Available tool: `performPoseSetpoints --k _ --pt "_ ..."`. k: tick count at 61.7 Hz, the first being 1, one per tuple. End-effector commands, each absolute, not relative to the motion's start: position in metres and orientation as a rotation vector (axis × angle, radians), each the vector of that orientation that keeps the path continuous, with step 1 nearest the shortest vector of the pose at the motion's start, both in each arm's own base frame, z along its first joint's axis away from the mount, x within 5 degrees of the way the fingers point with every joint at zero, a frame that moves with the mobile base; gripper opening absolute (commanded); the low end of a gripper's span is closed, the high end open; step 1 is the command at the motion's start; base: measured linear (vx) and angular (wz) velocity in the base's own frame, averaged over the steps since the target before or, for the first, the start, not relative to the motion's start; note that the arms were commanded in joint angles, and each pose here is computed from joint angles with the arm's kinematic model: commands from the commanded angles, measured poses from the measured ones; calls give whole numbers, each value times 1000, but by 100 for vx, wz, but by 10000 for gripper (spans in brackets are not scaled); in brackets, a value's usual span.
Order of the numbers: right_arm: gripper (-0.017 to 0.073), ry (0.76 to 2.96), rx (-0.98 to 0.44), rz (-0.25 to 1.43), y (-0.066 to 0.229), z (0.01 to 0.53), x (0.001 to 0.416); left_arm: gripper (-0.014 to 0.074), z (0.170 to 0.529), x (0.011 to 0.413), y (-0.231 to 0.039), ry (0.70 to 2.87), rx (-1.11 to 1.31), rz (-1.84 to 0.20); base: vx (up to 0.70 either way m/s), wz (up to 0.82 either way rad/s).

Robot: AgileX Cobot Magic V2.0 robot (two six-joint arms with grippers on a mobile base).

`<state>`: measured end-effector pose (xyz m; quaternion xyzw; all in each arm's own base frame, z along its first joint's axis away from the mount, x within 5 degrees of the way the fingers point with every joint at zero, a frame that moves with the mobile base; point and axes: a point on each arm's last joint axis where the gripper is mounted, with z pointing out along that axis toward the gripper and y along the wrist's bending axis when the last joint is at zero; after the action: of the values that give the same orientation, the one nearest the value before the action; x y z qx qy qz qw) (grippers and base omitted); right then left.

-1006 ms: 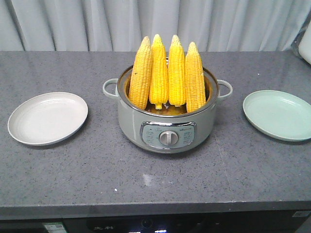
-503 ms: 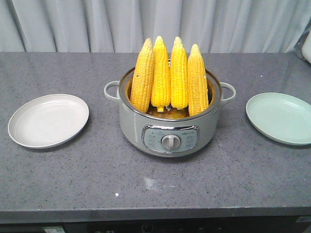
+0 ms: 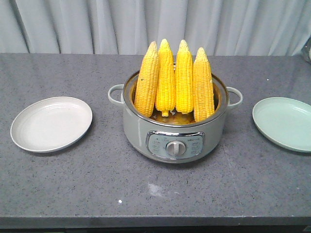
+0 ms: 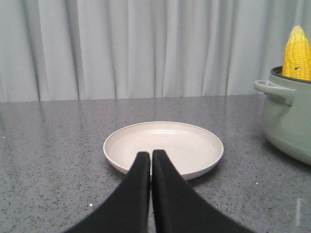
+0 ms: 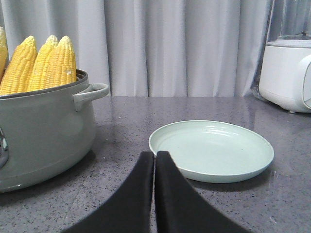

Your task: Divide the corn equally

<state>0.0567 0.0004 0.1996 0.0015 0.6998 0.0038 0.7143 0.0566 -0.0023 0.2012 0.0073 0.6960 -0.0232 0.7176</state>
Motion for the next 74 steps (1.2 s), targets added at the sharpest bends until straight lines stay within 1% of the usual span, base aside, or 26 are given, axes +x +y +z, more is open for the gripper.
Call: performPoseSetpoints --k 1,74 --pt "-3 1482 1 -16 -1 204 57 -6 204 55 -3 1461 13 -66 2 3" --pt "-3 1482 1 -16 -1 204 57 -6 204 55 -3 1461 13 -66 1 1"
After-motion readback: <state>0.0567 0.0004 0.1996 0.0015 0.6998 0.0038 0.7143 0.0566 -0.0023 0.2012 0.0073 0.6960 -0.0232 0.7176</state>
